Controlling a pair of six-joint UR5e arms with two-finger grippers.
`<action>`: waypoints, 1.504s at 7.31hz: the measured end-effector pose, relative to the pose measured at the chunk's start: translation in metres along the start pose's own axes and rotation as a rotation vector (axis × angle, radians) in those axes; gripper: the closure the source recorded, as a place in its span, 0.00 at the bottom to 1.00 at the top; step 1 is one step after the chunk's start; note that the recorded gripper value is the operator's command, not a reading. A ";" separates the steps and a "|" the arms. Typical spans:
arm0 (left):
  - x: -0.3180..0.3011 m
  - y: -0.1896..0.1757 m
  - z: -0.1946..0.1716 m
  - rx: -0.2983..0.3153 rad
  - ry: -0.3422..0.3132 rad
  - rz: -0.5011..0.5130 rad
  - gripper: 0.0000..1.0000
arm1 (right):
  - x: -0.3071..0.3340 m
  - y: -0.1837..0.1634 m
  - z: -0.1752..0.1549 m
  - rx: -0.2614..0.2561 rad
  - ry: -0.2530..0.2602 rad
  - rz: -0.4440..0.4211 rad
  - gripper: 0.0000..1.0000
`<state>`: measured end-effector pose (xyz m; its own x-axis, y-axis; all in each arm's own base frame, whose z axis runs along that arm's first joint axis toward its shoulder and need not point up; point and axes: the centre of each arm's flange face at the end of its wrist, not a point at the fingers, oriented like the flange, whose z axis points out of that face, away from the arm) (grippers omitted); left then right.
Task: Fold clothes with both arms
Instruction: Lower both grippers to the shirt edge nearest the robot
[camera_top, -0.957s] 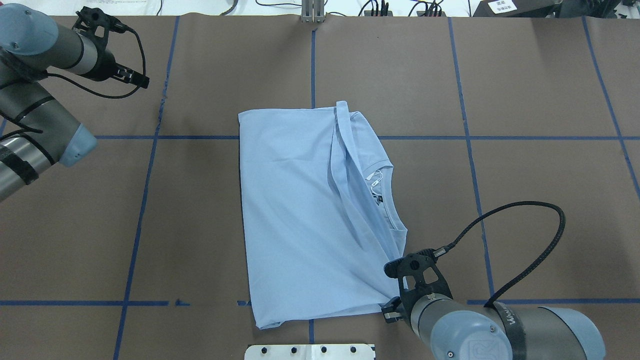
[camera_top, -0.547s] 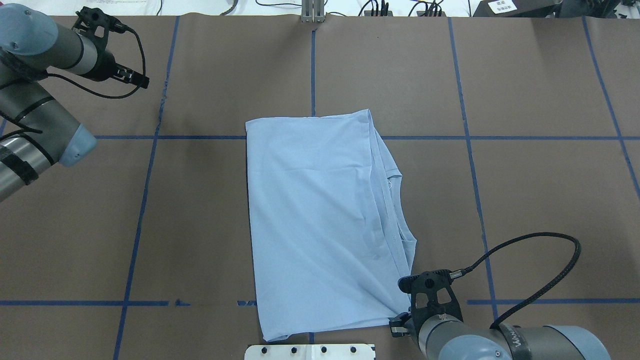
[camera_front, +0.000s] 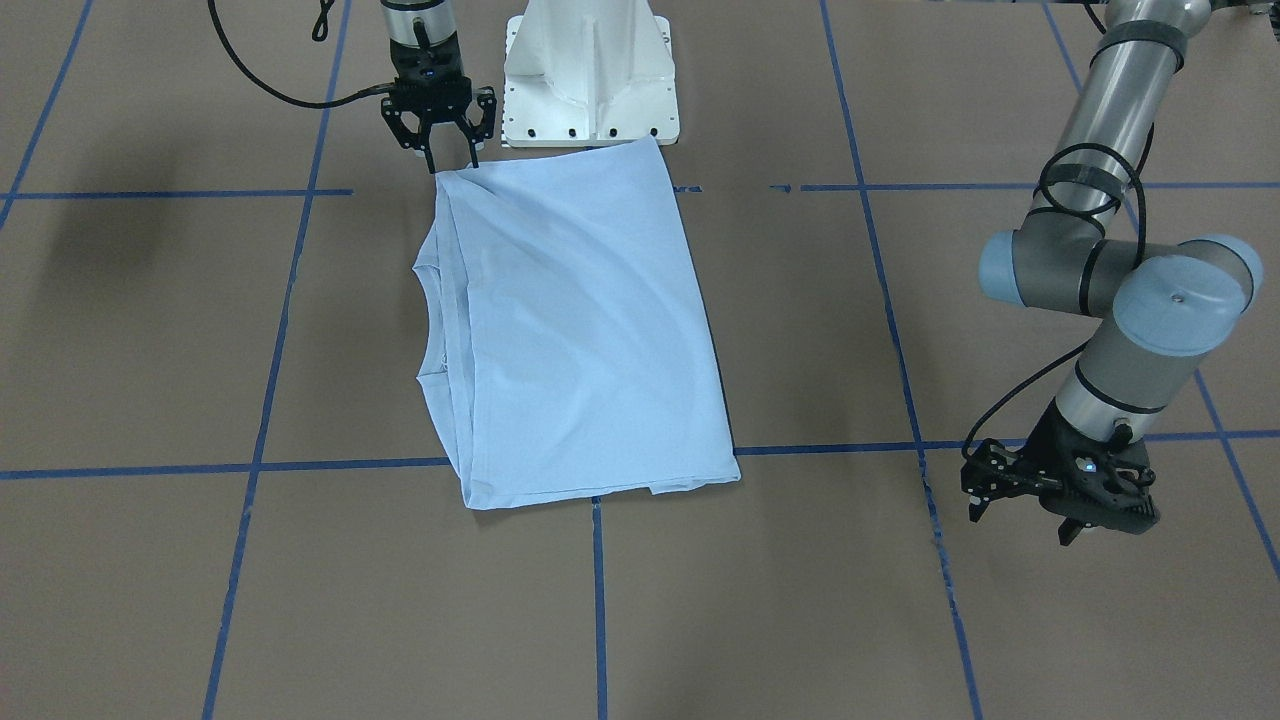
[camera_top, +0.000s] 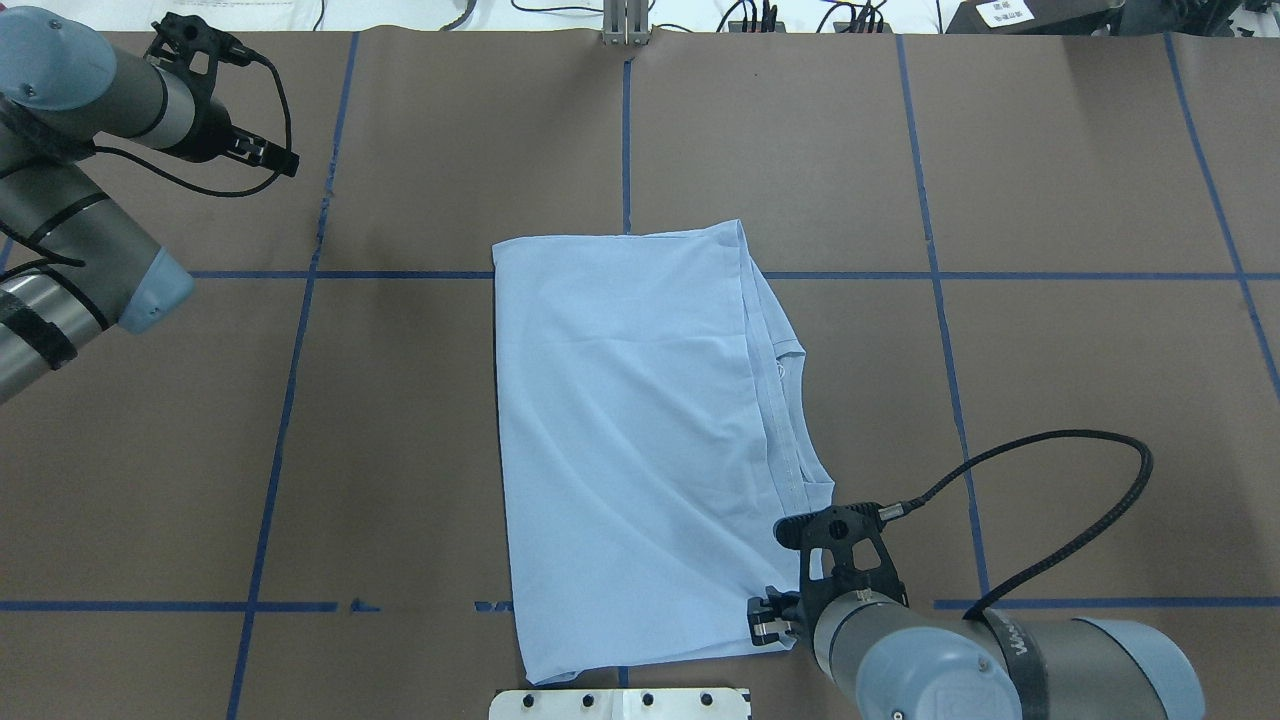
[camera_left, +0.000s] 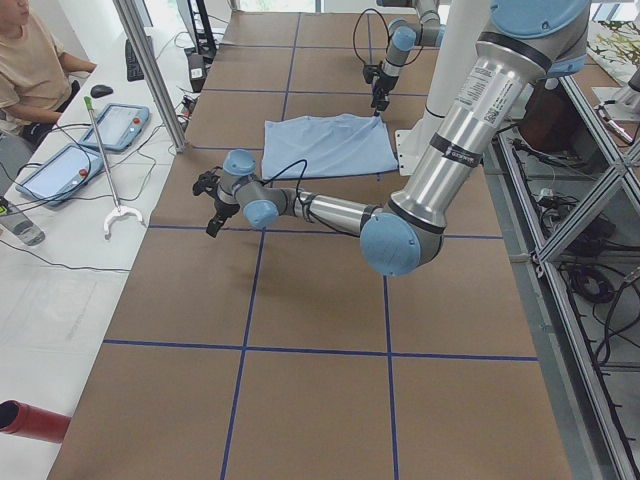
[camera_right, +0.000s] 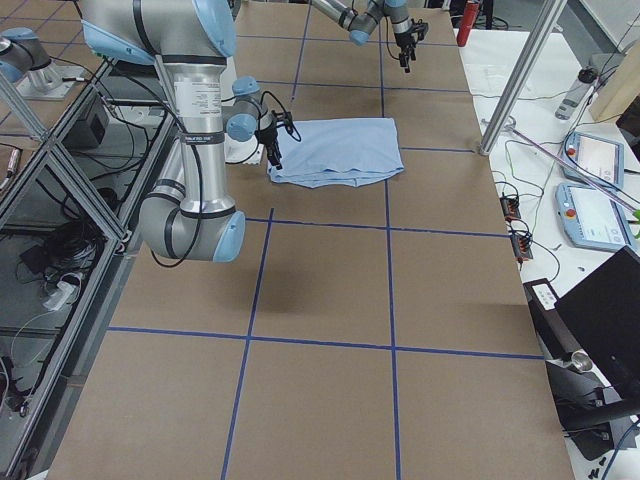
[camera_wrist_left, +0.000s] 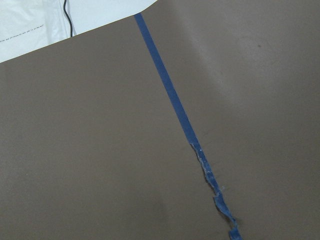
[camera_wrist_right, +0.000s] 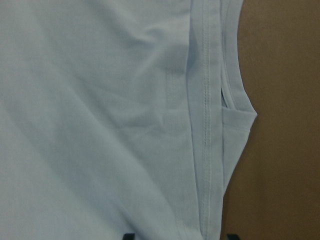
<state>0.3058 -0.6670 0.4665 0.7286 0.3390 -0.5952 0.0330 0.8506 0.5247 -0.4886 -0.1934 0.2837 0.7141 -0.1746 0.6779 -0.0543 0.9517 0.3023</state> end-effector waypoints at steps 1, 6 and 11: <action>0.002 0.000 -0.002 0.000 0.009 -0.005 0.00 | -0.003 -0.024 -0.007 0.010 -0.031 0.022 0.00; 0.102 0.078 -0.100 -0.025 0.274 -0.285 0.00 | 0.012 -0.048 -0.020 0.062 -0.310 0.311 0.00; 0.300 0.230 -0.164 -0.087 0.417 -0.665 0.06 | 0.048 -0.056 -0.010 0.098 -0.370 0.471 0.00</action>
<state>0.4192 -0.3039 0.3088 0.2578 -0.1436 -0.9555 0.3053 0.9503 -0.0604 -0.4441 -0.2528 0.2928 0.3086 0.1672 0.9364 -0.3820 0.9234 -0.0390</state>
